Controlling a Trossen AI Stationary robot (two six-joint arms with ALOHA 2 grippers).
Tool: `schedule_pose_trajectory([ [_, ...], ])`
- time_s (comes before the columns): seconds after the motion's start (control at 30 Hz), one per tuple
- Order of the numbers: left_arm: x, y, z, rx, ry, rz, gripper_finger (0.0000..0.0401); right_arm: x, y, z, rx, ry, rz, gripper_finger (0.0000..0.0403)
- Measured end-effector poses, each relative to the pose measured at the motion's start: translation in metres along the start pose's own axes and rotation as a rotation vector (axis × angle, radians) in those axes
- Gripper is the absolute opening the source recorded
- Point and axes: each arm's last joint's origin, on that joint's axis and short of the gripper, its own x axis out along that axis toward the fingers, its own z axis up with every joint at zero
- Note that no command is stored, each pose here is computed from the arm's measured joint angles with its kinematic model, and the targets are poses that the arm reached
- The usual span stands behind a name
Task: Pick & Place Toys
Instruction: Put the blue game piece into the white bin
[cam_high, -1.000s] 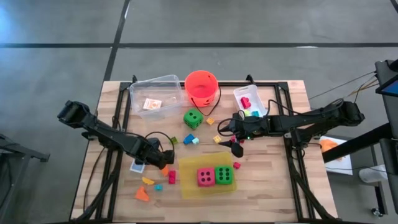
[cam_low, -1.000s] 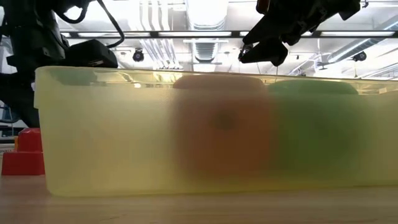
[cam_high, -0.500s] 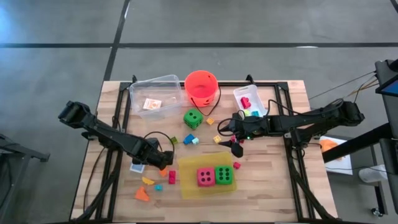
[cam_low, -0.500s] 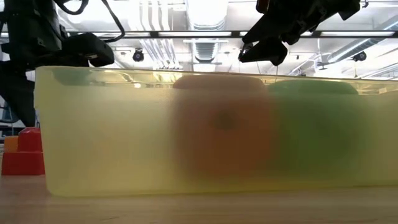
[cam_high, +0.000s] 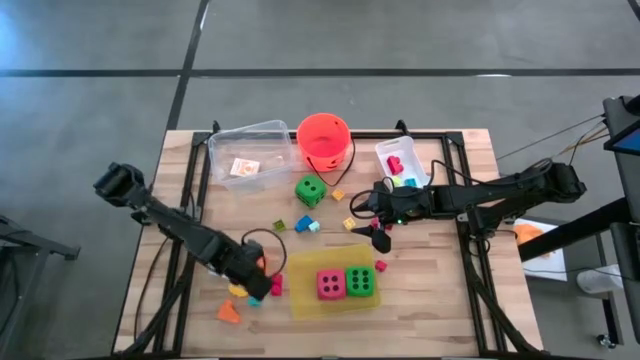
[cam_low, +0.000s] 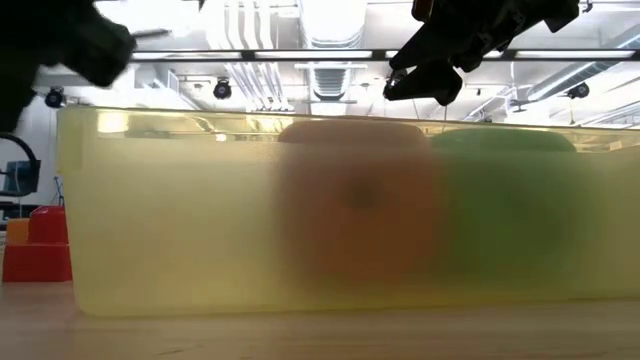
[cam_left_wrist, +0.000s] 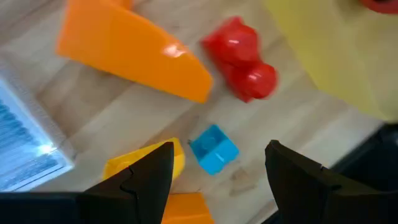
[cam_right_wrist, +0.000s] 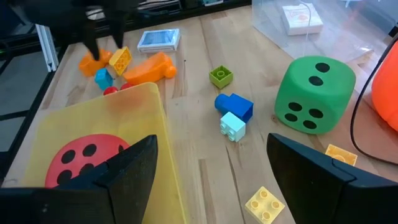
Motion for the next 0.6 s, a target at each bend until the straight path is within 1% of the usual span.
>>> schedule_pose_trajectory([
  [0.17,0.001,-0.004,-0.023,0.099,-0.026,-0.040,0.0238,0.000,0.000,0.000,0.000,0.000,0.000,0.0297],
  [0.23,0.003,-0.002,-0.030,0.127,-0.028,-0.032,0.0229,0.000,0.000,0.000,0.000,0.000,0.000,0.0297],
  [0.33,0.011,-0.003,-0.036,0.155,-0.043,-0.035,0.0205,0.000,0.000,0.000,0.000,0.000,0.000,0.0297],
  [0.4,0.018,-0.006,-0.037,0.193,-0.050,-0.043,0.0186,0.000,0.000,0.000,0.000,0.000,-0.001,0.0297],
  [0.47,0.026,-0.011,-0.037,0.253,-0.052,-0.058,0.0169,0.000,0.000,0.000,0.000,-0.001,-0.002,0.0297],
  [0.57,0.037,-0.016,-0.038,0.366,-0.055,-0.053,0.0147,0.000,0.000,0.000,0.000,-0.001,-0.004,0.0297],
  [0.6,0.039,-0.017,-0.038,0.387,-0.049,-0.050,0.0140,0.000,0.000,0.000,0.000,-0.001,-0.006,0.0297],
])
